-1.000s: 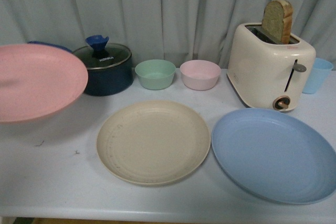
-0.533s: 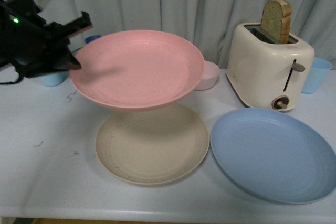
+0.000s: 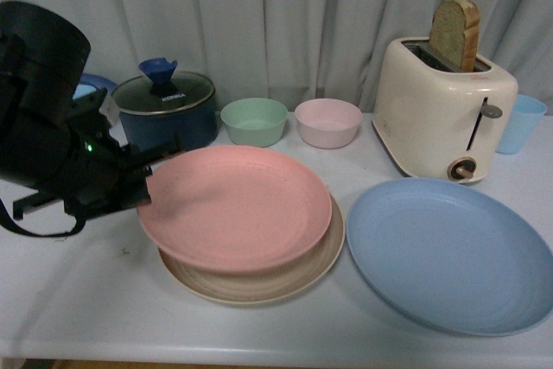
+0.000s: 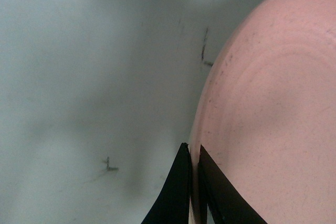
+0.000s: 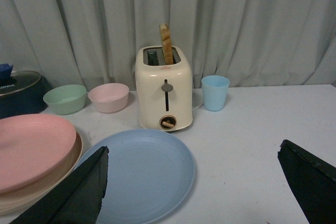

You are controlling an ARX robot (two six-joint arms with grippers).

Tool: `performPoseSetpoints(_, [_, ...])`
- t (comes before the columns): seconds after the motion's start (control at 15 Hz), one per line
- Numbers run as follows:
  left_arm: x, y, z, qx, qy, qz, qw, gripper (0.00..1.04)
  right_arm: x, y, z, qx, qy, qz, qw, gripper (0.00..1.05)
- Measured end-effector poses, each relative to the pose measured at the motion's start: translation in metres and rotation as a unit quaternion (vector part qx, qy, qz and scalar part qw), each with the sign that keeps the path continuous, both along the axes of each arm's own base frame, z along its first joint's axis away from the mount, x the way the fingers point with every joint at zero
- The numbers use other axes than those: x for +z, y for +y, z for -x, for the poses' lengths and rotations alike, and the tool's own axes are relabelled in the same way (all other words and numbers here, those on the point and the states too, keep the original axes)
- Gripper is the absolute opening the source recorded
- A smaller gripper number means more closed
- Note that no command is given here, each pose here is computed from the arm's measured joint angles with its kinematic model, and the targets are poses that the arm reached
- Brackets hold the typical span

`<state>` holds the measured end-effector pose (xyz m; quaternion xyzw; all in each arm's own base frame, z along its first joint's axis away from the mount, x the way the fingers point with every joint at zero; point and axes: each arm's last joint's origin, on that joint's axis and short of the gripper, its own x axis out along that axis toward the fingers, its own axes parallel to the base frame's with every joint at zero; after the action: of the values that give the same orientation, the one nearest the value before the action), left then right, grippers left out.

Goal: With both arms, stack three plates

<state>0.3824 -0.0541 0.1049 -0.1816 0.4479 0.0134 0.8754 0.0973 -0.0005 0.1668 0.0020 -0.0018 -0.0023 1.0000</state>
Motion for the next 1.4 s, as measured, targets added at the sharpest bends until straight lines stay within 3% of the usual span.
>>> performPoseSetpoints(0.2, [-0.012,-0.007,0.002,-0.001,0.009,0.001,1.000,0.04,0.000,0.000,0.000,0.000,0.000,0.000,1.000,0.98])
performPoseSetpoints(0.47, [-0.001,-0.005,0.015,-0.006,-0.004,0.005,1.000,0.44,0.000,0.000,0.000,0.000,0.000,0.000,1.000,0.98])
performPoseSetpoints(0.6, [0.040,0.003,0.033,-0.015,-0.110,-0.019,0.994,0.66,0.000,0.000,0.000,0.000,0.000,0.000,1.000,0.98])
performPoseSetpoints(0.67, [0.065,0.008,0.044,-0.004,-0.180,-0.047,0.983,0.75,0.000,0.000,0.000,0.000,0.000,0.000,1.000,0.98])
performPoseSetpoints(0.73, [0.089,0.015,0.056,0.012,-0.279,-0.087,0.956,0.80,0.000,0.000,0.000,0.000,0.000,0.000,1.000,0.98])
performPoseSetpoints(0.8, [0.100,0.022,0.066,0.011,-0.378,-0.115,0.919,0.69,0.000,0.000,0.000,0.000,0.000,0.000,1.000,0.98])
performPoseSetpoints(0.87, [0.092,0.027,0.079,0.009,-0.410,-0.139,0.901,0.60,0.000,0.000,0.000,0.000,-0.001,0.000,1.000,0.98])
performPoseSetpoints(0.93, [0.072,0.030,0.101,-0.005,-0.412,-0.157,0.898,0.47,0.000,0.000,0.000,0.001,0.000,0.000,1.000,0.98])
performPoseSetpoints(1.0, [0.068,0.034,0.120,-0.010,-0.424,-0.168,0.890,0.31,0.000,0.000,0.000,0.002,-0.001,0.000,1.000,0.98])
performPoseSetpoints(1.07, [0.080,0.038,0.135,-0.007,-0.454,-0.172,0.874,0.17,0.000,0.000,0.000,0.002,0.000,0.000,1.000,0.98])
performPoseSetpoints(1.2, [0.074,0.042,0.156,-0.008,-0.449,-0.175,0.876,0.02,0.000,0.000,0.000,0.002,0.000,0.000,1.000,0.98])
performPoseSetpoints(1.4, [0.065,0.054,0.177,-0.010,-0.435,-0.177,0.883,0.02,0.000,0.000,0.000,0.002,0.000,0.000,1.000,0.98])
